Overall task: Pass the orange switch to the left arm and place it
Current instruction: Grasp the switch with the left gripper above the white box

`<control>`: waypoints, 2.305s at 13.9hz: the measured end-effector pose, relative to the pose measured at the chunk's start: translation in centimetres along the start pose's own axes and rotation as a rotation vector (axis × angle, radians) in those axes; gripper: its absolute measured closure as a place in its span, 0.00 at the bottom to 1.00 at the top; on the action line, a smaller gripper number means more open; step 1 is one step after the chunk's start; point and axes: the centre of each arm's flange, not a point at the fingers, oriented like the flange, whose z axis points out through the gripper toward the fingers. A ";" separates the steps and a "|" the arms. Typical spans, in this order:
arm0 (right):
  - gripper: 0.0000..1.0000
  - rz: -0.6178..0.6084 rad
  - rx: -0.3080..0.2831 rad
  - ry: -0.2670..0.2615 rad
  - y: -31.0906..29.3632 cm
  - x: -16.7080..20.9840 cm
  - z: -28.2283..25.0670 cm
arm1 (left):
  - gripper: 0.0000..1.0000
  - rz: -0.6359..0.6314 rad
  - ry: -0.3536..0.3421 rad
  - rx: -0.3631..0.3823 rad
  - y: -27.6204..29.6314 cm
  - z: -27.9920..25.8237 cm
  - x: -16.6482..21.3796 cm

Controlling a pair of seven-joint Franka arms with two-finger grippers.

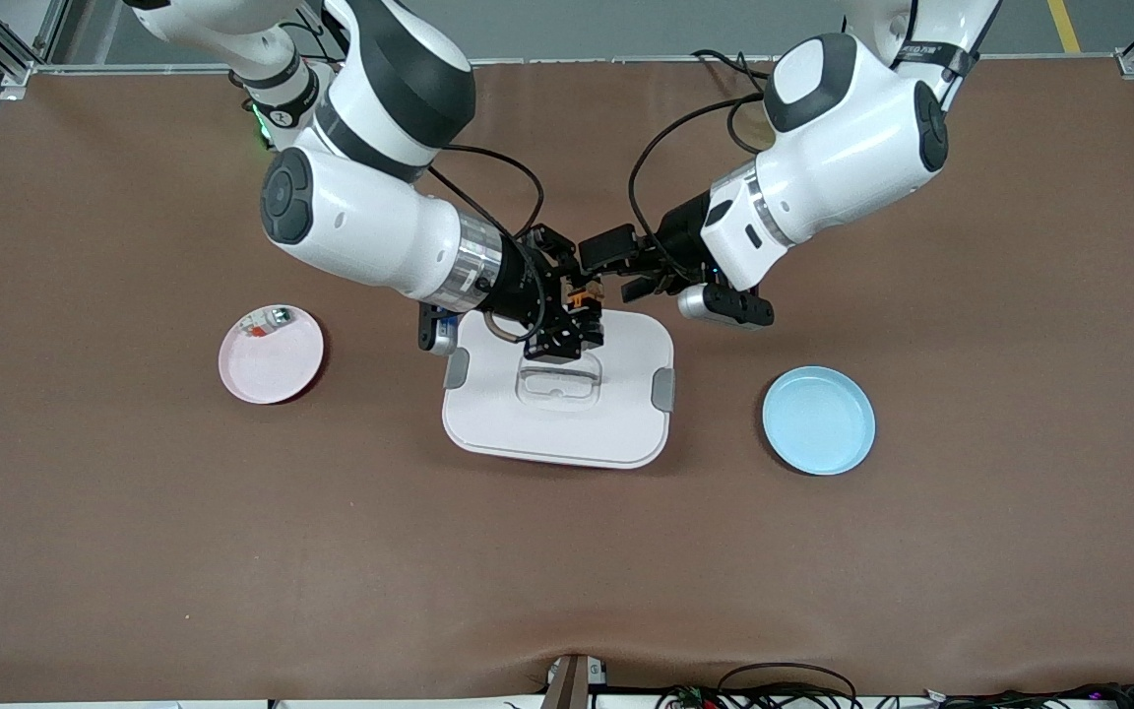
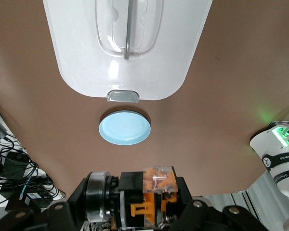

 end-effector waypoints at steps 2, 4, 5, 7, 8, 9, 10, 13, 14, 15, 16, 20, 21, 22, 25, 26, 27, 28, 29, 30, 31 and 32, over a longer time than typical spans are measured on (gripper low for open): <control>0.27 0.004 0.000 -0.005 0.4 -0.7 0.2 | 0.00 -0.004 0.001 -0.005 -0.1 0.1 0.5; 0.27 0.000 0.002 -0.010 0.8 -1.3 0.3 | 0.00 -0.009 -0.001 -0.007 -0.2 0.3 0.8; 0.27 0.000 0.002 -0.011 0.9 -1.4 0.4 | 0.00 -0.011 -0.002 -0.006 -0.4 0.4 0.9; 0.27 0.002 0.002 -0.011 0.9 -1.5 0.5 | 0.00 -0.014 -0.004 -0.005 -0.5 0.5 1.0; 0.27 0.005 0.003 -0.011 0.9 -1.5 0.4 | 0.00 -0.015 -0.004 -0.005 -0.5 0.5 1.0; 0.27 0.007 0.005 -0.012 0.9 -1.5 0.4 | 0.07 -0.015 -0.004 -0.005 -0.5 0.5 1.0; 0.27 0.008 0.008 -0.013 0.8 -1.5 0.4 | 0.09 -0.015 -0.003 -0.006 -0.6 0.5 1.1; 0.27 0.009 0.012 -0.015 0.8 -1.5 0.4 | 0.43 -0.015 -0.002 -0.007 -0.5 0.4 1.1; 0.27 0.011 0.009 -0.017 0.8 -1.5 0.5 | 0.52 -0.013 -0.001 -0.009 -0.4 0.4 1.1; 0.27 0.015 0.007 -0.021 0.7 -1.4 0.5 | 0.56 0.000 0.000 -0.009 -0.4 0.3 1.1; 0.27 0.016 0.006 -0.022 0.7 -1.4 0.5 | 0.56 0.000 0.000 -0.009 -0.4 0.3 1.1; 0.27 0.017 0.007 -0.024 0.7 -1.4 0.5 | 0.56 0.000 0.000 -0.009 -0.4 0.3 1.1; 0.27 0.017 0.007 -0.024 0.7 -1.4 0.6 | 0.56 0.000 0.000 -0.009 -0.4 0.3 1.1; 0.27 0.018 0.007 -0.024 0.7 -1.4 0.6 | 0.56 -0.001 0.000 -0.009 -0.4 0.3 1.1; 0.04 0.020 0.016 -0.027 0.5 -1.3 0.6 | 0.56 -0.013 0.002 -0.009 -0.5 0.2 1.3; 0.00 0.021 0.018 -0.028 0.5 -1.3 0.6 | 0.56 -0.016 0.003 -0.008 -0.6 0.2 1.4; 0.00 0.021 0.020 -0.028 0.4 -1.3 0.6 | 0.56 -0.017 0.001 -0.007 -0.7 0.1 1.4; 0.00 0.022 0.023 -0.029 0.4 -1.3 0.6 | 0.56 -0.018 -0.006 -0.004 -0.8 0.1 1.4; 0.00 0.021 0.025 -0.028 0.3 -1.2 0.5 | 0.56 -0.021 -0.015 0.000 -0.9 0.1 1.4; 0.00 0.013 0.027 -0.026 0.1 -1.0 0.4 | 0.56 -0.026 -0.028 0.005 -1.2 -0.1 1.6; 0.00 -0.004 0.025 -0.025 0.1 -0.9 0.4 | 0.56 -0.030 -0.043 0.015 -1.6 -0.6 1.9; 0.00 -0.014 0.025 -0.022 0.0 -0.8 0.3 | 0.56 -0.026 -0.062 0.040 -2.2 -1.4 2.2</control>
